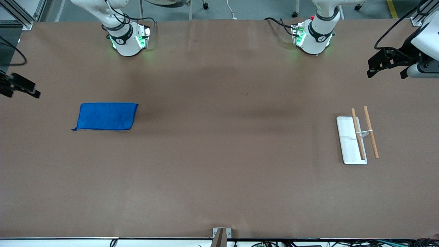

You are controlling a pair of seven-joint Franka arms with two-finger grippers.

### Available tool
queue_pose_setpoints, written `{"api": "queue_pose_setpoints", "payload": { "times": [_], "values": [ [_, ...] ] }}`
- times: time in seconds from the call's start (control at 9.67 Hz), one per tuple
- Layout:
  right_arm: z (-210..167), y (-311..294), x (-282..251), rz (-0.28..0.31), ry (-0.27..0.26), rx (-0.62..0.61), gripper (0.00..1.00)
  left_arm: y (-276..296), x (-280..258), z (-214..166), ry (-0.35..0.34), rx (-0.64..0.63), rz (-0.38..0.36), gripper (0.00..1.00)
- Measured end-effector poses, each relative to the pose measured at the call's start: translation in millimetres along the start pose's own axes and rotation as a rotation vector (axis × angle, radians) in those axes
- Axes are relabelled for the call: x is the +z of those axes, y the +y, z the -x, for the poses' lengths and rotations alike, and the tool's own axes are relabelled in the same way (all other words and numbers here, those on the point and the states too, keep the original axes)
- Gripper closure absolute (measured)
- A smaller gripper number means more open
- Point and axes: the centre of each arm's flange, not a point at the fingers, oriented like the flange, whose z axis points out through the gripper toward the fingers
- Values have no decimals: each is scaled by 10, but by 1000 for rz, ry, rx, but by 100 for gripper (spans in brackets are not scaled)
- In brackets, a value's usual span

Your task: Right arm passes towel to left arm to hang

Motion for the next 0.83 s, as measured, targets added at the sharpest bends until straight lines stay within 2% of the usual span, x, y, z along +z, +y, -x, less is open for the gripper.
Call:
{"api": "queue_pose_setpoints", "payload": {
  "times": [0.31, 0.62, 0.83],
  "values": [
    [40, 24, 1124, 11, 26, -3, 3, 9, 13, 5, -9, 2, 0, 0],
    [359, -2, 2130, 25, 65, -20, 4, 57, 51, 24, -36, 12, -2, 0],
    [492, -8, 2567, 31, 45, -38, 4, 84, 86, 6, -43, 17, -2, 0]
  ]
}}
